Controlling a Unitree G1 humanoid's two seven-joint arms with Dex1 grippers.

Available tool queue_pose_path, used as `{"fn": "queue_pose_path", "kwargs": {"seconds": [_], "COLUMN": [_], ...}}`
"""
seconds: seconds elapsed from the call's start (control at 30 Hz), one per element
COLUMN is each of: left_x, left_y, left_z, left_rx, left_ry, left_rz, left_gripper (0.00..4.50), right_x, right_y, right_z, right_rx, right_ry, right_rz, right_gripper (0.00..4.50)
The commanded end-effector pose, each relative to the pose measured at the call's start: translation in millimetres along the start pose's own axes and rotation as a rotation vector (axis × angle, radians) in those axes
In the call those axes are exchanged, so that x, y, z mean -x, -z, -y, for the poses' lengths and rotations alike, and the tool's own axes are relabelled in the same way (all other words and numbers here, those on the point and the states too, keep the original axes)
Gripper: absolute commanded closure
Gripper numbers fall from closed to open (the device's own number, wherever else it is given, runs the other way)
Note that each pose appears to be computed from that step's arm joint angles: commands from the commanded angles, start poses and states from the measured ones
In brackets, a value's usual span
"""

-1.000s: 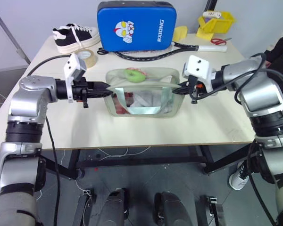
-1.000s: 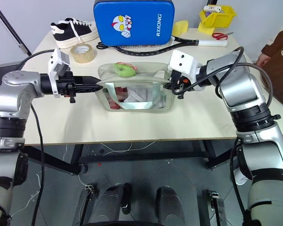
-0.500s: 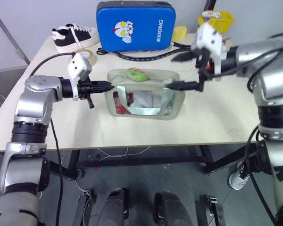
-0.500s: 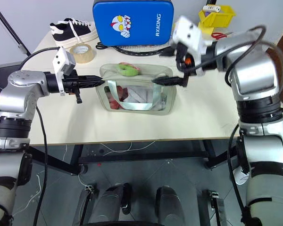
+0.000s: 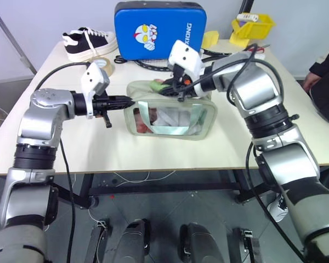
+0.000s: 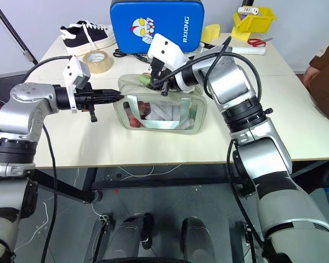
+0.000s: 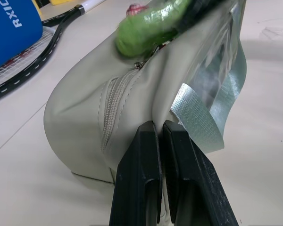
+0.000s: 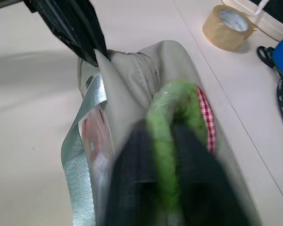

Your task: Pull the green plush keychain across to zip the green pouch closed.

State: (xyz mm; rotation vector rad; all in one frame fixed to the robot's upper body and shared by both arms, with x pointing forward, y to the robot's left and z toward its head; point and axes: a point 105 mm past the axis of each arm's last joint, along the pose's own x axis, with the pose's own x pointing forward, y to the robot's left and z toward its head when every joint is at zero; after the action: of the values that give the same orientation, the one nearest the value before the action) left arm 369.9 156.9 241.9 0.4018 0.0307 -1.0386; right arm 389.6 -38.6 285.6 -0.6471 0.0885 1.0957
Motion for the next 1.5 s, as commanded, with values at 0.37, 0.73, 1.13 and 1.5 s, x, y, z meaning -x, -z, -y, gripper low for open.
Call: {"fn": "queue_pose_path", "kwargs": {"seconds": [0.37,0.73,1.13,1.5], "left_x": [20.9,27.2,25.5,21.1], "left_y": [12.2,16.9,13.9,3.6], "left_z": [-8.6,6.7,11.4,17.5], "left_rx": [0.086,0.142,0.158,0.138], "left_ry": [-0.135,-0.166,-0.173,-0.134], "left_rz": [-0.002,-0.008,0.008,0.029], "left_gripper": [4.50,4.50,4.50,4.50], "right_x": [155.0,125.3,89.4,119.1], "right_y": [71.5,167.1,192.2,130.7], "right_z": [78.6,5.7,-18.3,14.2], "right_rx": [0.019,-0.057,-0.110,-0.235], "right_ry": [0.543,0.418,0.398,0.428], "right_rz": [-0.330,-0.526,-0.536,-0.286], "right_gripper": [4.45,4.45,4.45,1.54]}}
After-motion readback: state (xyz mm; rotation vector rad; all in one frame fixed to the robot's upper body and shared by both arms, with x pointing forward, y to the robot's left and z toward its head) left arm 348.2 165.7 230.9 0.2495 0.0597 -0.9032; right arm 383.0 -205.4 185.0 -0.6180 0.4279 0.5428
